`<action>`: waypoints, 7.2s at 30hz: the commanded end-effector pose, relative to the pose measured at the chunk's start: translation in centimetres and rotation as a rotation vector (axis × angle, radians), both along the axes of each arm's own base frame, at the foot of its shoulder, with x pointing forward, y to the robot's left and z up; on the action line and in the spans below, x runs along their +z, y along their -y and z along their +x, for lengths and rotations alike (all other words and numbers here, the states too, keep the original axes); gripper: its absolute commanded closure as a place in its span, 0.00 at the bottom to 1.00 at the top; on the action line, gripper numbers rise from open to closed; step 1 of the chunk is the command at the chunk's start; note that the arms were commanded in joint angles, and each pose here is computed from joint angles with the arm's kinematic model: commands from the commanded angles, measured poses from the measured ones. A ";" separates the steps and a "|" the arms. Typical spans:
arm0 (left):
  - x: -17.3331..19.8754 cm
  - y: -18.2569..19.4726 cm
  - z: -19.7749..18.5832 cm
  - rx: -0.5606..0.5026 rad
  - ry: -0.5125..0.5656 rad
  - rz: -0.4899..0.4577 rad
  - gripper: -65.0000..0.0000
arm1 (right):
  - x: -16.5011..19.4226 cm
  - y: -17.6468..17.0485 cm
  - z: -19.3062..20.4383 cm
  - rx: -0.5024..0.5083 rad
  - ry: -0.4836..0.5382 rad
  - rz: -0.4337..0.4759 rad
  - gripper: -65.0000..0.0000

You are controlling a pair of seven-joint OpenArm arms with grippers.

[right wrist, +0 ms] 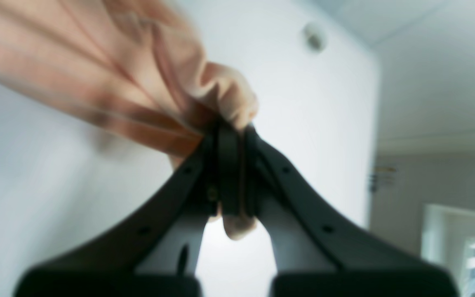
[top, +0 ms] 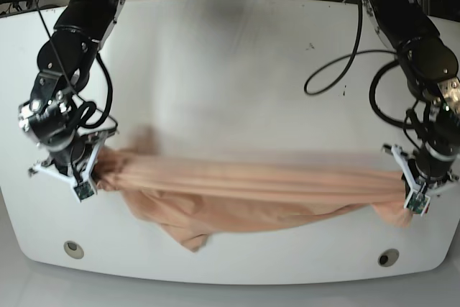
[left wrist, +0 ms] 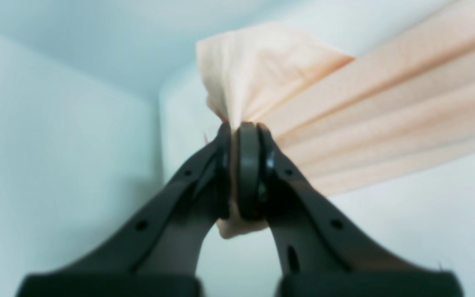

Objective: Fold the T-shirt properly
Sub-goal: 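Lift the shirt with both grippers, shake, and lay it flat, then release the right gripper and regrasp the shirt's shoulder edge, then pull the shoulder edge with the right gripper away from the left gripper, then hold the shirt edge with both grippers and stretch it taut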

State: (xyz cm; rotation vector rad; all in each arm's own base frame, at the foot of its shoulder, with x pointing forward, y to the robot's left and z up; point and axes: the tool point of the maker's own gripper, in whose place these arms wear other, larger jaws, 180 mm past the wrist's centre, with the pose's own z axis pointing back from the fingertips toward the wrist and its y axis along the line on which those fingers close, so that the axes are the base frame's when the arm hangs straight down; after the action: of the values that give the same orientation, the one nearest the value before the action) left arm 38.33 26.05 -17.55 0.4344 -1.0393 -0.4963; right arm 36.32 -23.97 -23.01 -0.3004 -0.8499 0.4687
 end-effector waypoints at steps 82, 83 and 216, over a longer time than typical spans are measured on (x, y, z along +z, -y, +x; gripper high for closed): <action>-24.3 -6.3 -16.7 0.172 -0.570 -0.230 0.65 | -15.6 -6.6 -12.2 0.119 -0.440 0.614 0.49; -24.2 -6.3 -16.7 0.173 -0.569 -0.230 0.65 | -15.7 -6.3 -12.3 0.113 -0.445 0.601 0.49; -23.9 -7.3 -16.5 0.176 -0.570 -0.207 0.65 | -18.9 2.4 -14.6 -0.143 -0.408 0.547 0.61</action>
State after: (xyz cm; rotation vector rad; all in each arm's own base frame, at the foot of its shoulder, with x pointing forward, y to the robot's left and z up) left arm 22.88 32.00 -41.17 0.1327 -0.5554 -0.3103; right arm 22.26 -24.90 -41.68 0.2923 -0.5626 0.1337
